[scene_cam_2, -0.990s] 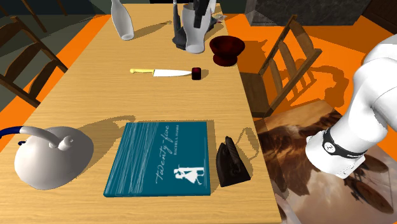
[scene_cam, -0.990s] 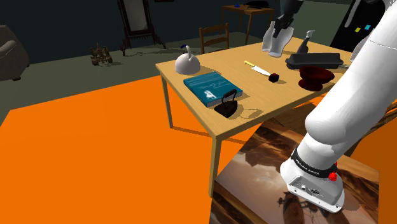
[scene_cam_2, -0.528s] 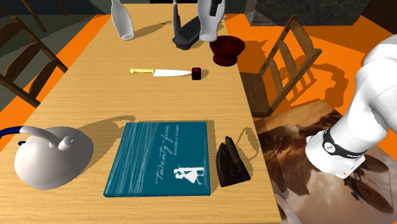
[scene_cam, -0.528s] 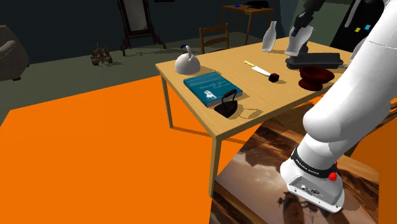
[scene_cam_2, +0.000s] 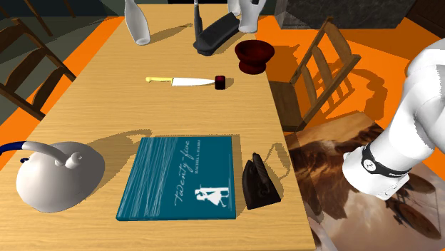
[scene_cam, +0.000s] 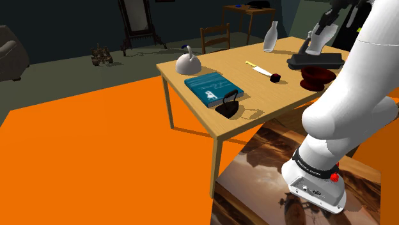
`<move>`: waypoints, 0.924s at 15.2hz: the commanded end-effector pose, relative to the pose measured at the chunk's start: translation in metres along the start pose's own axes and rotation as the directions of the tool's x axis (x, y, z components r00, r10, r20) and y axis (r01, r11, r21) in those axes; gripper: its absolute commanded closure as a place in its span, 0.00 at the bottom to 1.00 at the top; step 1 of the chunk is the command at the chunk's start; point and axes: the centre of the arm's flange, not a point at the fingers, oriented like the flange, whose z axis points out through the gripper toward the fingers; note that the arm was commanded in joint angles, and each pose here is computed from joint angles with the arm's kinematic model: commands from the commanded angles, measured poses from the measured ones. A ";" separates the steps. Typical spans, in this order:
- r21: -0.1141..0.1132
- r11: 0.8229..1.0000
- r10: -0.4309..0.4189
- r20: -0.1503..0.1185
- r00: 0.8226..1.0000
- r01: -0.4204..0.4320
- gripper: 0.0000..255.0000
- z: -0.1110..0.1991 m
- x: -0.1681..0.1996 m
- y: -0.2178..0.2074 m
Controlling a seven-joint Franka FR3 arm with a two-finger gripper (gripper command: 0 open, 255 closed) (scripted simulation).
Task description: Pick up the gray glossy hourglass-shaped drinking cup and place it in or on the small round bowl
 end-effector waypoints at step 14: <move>0.000 1.000 -0.002 -0.001 1.000 0.002 1.00 0.025 -0.058 0.055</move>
